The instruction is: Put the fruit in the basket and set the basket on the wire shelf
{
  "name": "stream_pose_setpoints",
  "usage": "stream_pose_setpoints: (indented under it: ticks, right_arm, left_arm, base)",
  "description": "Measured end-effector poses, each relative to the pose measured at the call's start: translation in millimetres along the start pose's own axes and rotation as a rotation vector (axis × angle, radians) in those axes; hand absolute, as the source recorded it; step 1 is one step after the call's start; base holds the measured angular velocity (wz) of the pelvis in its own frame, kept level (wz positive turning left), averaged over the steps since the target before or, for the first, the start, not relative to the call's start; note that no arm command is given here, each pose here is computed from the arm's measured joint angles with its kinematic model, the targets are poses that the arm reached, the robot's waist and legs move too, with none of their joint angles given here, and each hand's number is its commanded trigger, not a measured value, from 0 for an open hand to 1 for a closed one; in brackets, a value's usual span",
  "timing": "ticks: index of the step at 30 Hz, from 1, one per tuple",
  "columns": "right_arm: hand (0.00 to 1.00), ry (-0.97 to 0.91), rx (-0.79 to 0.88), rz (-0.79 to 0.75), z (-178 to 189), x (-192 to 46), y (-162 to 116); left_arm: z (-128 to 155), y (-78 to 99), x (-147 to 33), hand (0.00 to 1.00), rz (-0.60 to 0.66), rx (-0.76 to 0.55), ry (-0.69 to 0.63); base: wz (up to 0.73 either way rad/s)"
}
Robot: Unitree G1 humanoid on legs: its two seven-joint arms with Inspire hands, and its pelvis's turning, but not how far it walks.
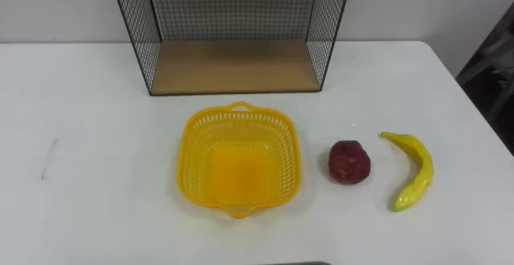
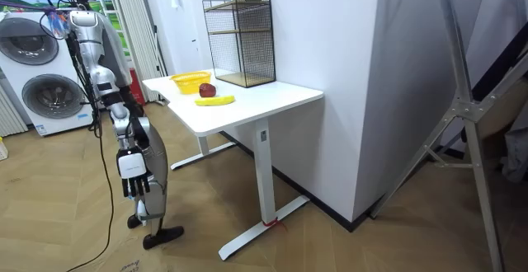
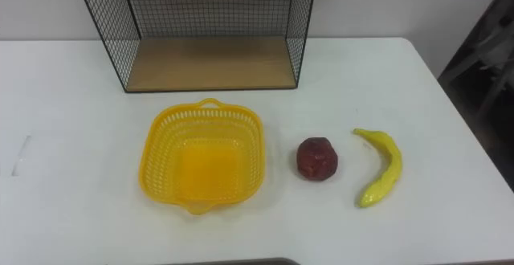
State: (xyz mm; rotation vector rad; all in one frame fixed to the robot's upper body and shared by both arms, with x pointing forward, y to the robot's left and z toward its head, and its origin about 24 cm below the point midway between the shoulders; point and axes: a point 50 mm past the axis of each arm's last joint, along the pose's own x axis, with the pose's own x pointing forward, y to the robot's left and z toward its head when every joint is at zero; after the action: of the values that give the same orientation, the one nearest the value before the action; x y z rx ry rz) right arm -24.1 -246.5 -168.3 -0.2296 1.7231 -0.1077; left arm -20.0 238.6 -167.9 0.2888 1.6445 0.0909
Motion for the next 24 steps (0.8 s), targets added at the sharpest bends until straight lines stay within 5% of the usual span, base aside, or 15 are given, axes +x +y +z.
stream_pose_setpoints:
  ticks: [15, 20, 24]
  right_arm:
    - [0.00, -0.015, 0.067, -0.008, 6, -1, -1]
    - [0.00, -0.027, 0.474, 0.002, 7, -1, -3]
    - [0.00, -0.051, 1.026, 0.030, 7, -1, -3]
  left_arm:
    - [4, 1.6, -0.1, 0.00, 0.016, -0.010, -0.013]
    - [9, 6.2, -0.9, 0.00, 0.039, -0.032, -0.050]
    - [10, 11.9, -1.2, 0.00, 0.072, -0.091, -0.077]
  base:
    - [0.00]
    - [-0.03]
    - [0.01]
